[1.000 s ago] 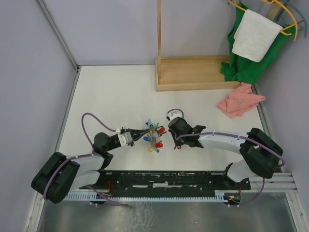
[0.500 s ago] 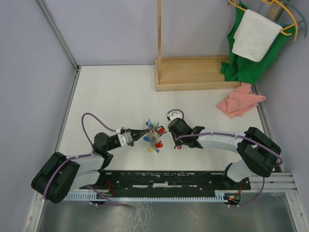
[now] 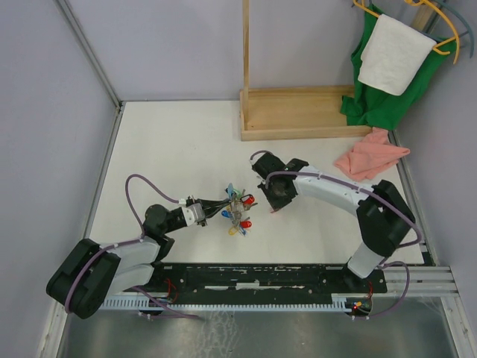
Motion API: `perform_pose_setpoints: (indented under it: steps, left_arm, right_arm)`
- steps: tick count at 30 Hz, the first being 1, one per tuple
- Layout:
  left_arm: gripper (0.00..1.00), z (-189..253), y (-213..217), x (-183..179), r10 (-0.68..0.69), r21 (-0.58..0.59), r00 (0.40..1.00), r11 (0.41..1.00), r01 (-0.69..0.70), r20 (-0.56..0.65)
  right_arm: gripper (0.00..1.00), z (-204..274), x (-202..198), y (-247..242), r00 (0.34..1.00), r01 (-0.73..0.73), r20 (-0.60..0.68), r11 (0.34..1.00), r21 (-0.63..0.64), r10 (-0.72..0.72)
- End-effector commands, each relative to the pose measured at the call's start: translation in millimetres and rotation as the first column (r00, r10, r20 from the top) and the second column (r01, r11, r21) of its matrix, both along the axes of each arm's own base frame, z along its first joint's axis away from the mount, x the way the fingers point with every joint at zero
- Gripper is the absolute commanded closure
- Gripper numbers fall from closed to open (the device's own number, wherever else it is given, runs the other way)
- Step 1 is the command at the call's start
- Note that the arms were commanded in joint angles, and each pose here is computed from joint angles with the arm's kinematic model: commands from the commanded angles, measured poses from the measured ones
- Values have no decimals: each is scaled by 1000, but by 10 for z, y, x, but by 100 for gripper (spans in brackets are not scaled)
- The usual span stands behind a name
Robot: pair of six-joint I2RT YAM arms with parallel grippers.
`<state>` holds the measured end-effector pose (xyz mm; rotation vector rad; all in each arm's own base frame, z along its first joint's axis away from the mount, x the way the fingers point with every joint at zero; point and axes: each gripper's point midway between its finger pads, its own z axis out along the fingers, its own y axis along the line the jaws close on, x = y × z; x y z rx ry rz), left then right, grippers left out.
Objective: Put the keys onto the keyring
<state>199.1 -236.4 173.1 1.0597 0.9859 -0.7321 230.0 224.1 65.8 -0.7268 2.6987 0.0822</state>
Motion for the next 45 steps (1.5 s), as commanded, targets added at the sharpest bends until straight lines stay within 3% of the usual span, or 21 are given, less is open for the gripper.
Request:
perform_pose_setpoints:
  steps: [1,11,18,27,32,38,45]
  left_arm:
    - [97,160,19,43,24,-14,996,1000,-23,89]
    - [97,155,17,49,23,-8,996,1000,-22,83]
    - [97,145,14,52,22,-6,997,1000,-22,77]
    - [97,156,17,54,25,-10,997,1000,-24,73]
    - [97,162,16,59,27,-13,997,1000,-27,70]
    - [97,173,18,61,29,-17,997,999,-28,71]
    - [97,177,19,66,32,-24,997,999,-31,65]
  right_arm:
    - [99,-83,-294,-253,962,-154,-251,977,-150,113]
    - [93,-269,-16,6,944,-218,-289,961,-173,162]
    - [81,-324,115,125,952,-220,-250,963,-153,178]
    - [57,64,87,192,986,-160,-44,987,30,161]
    - [49,102,7,182,989,-137,82,976,170,124]
    - [48,25,60,153,966,-123,254,953,277,50]
    - [59,-15,87,103,915,-144,404,919,367,-18]
